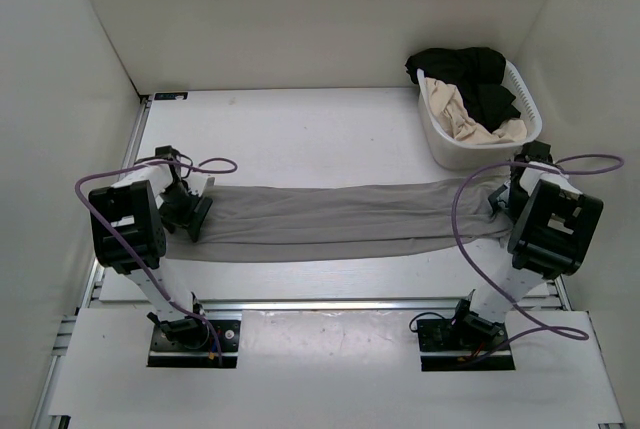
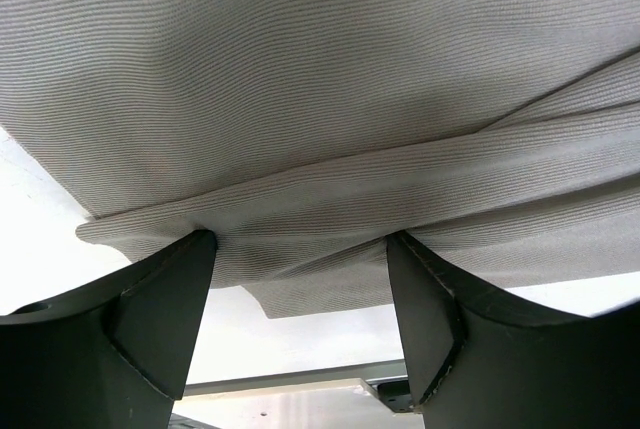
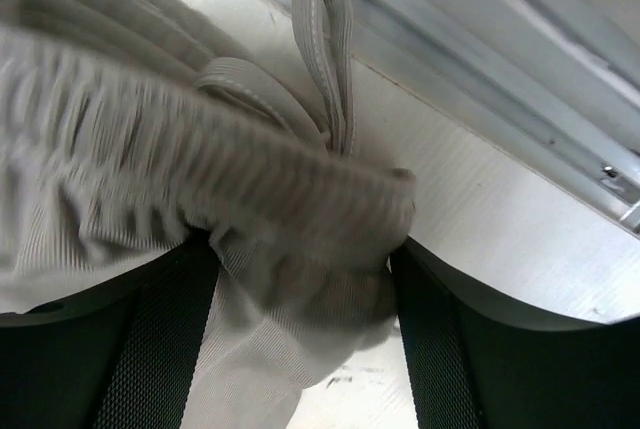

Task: Fold and stack the trousers
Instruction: Fold the trousers

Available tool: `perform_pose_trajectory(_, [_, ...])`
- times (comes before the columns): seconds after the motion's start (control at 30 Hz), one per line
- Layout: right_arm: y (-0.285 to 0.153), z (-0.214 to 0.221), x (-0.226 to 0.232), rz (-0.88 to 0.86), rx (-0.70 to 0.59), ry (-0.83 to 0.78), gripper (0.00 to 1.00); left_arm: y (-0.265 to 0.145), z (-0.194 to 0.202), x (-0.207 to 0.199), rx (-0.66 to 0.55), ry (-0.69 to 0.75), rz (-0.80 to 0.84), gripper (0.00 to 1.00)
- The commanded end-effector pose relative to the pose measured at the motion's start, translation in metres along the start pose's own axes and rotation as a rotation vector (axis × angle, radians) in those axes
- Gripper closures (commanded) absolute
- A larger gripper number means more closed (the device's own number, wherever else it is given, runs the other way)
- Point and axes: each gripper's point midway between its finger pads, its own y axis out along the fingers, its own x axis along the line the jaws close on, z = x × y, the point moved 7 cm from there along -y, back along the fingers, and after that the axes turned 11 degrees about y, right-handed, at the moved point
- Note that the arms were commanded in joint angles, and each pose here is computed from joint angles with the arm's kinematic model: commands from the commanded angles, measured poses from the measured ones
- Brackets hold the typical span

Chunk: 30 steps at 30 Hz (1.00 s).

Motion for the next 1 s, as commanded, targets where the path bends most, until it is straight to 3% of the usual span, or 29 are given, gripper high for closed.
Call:
perform_pose_trajectory(0.0, [0.012,0.001,-0.001,0.045,0.025,0.007,0.28,0.018,0.010,-0.008,0.047,-0.009,0.033,0.19])
perform_pose_trajectory(0.2, [0.026,-0.003,0.009,0.022,0.025,-0.013,0.26,0.023,0.019,0.000,0.075,0.003,-0.015,0.19])
perform_pose_trajectory(0.3, [0.031,0.002,0.018,0.004,0.042,-0.031,0.31,0.023,0.019,0.004,0.074,-0.008,-0.016,0.19])
perform_pose_trajectory(0.33, [0.034,0.002,0.021,0.002,0.054,-0.024,0.43,0.023,0.019,0.004,0.074,-0.008,-0.016,0.19])
perform_pose_trajectory(0.47, [0.047,0.012,0.017,0.043,0.085,-0.007,0.74,0.020,0.021,0.006,0.067,-0.017,-0.024,0.19])
perform_pose_trajectory(0.5, [0.047,0.012,0.017,0.043,0.085,-0.007,0.96,0.022,0.023,0.004,0.074,-0.017,-0.017,0.19])
perform_pose_trajectory(0.53, [0.047,0.012,0.018,0.044,0.085,0.006,1.00,0.022,0.023,0.004,0.074,-0.017,-0.017,0.19])
perform_pose_trajectory(0.7, [0.039,0.008,0.010,0.086,0.041,0.028,1.00,0.020,0.027,0.007,0.068,-0.028,-0.023,0.19])
perform_pose_trajectory(0.97, [-0.041,-0.012,-0.006,0.076,-0.314,0.046,1.00,0.005,0.023,0.010,0.024,-0.039,-0.024,0.19])
